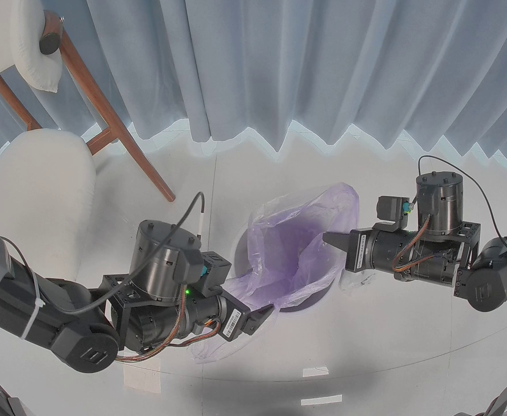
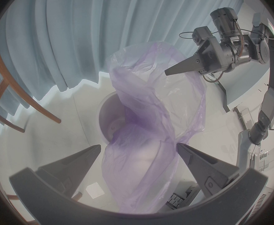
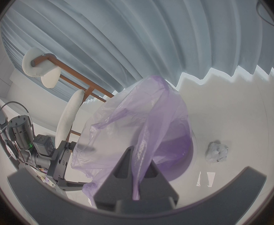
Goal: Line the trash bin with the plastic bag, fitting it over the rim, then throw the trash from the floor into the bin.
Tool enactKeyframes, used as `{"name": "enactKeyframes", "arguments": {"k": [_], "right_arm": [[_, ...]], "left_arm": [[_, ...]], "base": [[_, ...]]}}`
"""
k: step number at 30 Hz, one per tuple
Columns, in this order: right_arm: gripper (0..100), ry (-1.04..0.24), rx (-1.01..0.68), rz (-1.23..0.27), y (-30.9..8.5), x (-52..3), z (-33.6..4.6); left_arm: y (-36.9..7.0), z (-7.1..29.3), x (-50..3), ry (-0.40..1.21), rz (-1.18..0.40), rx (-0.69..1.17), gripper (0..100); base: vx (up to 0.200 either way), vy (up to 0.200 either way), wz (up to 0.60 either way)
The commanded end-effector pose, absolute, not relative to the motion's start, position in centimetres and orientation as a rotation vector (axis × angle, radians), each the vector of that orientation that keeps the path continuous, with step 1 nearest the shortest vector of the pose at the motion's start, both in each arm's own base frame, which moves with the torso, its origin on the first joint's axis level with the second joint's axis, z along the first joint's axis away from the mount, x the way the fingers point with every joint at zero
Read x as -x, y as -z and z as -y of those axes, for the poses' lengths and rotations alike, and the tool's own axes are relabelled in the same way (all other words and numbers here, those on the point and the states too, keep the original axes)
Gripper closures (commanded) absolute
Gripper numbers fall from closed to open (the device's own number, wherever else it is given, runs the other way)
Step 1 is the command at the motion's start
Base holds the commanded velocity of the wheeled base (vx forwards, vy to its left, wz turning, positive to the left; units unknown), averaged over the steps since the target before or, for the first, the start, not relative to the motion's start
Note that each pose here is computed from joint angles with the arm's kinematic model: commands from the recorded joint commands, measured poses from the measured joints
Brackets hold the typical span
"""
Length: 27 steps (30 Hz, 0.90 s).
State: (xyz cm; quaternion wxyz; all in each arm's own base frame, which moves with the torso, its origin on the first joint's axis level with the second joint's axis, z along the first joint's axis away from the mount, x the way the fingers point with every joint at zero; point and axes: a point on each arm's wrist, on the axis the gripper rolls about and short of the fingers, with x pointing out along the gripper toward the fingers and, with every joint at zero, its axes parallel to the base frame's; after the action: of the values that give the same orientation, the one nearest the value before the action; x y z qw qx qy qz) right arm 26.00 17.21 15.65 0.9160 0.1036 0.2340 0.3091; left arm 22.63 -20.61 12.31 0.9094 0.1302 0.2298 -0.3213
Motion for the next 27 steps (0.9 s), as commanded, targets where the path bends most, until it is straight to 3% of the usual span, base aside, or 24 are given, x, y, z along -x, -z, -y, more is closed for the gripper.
{"name": "enactKeyframes", "arguments": {"k": [1, 17, 27], "right_arm": [[100, -0.63, -0.213, -0.484, -15.5, -26.1, -17.1], [100, -0.627, -0.22, -0.457, -15.5, -26.6, -16.1], [100, -0.634, -0.214, -0.448, -15.3, -26.0, -16.0]], "left_arm": [[-12.3, 20.6, -22.8, 0.659, -0.473, -0.262, 0], [-12.8, 17.9, -22.4, 0.6, -0.477, -0.251, 0], [-12.3, 19.4, -24.3, 0.601, -0.476, -0.252, 0]], "base": [[0.0, 0.0, 0.0], [0.0, 0.0, 0.0], [0.0, 0.0, 0.0]]}}
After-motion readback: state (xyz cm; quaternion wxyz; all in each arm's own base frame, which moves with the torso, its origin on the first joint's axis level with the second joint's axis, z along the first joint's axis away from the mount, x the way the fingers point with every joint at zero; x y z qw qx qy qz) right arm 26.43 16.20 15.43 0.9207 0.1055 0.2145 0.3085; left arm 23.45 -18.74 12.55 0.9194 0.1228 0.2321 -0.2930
